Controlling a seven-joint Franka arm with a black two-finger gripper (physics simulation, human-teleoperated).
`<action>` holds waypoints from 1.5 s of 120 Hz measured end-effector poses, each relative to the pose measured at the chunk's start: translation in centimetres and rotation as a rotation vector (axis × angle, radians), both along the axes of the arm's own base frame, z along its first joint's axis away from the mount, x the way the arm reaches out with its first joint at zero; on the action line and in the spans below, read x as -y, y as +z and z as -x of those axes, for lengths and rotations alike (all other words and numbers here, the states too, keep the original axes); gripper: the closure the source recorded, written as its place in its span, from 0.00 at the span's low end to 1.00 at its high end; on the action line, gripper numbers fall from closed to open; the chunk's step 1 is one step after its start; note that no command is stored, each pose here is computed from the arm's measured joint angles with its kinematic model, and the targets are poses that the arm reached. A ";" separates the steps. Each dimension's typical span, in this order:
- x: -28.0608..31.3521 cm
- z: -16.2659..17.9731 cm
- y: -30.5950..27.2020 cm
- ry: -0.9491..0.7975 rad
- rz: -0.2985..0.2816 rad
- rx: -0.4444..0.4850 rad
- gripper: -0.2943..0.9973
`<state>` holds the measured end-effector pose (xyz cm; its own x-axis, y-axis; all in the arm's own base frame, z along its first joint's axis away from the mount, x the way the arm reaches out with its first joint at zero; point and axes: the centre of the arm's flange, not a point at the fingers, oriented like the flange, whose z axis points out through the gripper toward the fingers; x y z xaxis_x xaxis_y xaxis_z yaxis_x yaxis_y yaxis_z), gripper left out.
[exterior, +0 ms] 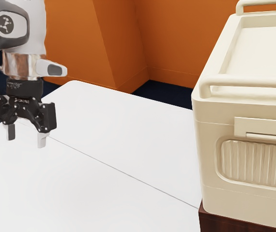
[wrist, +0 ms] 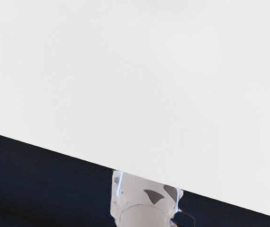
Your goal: Pull the drawer handle with one arm to open the drawer
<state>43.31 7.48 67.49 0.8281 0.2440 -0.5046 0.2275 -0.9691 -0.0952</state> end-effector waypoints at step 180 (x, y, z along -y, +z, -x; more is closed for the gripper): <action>19.4 -14.0 -13.8 0.330 0.449 0.633 0.23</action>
<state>57.27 -11.95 53.69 0.9089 0.4100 -0.0763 0.3863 -0.7588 0.5245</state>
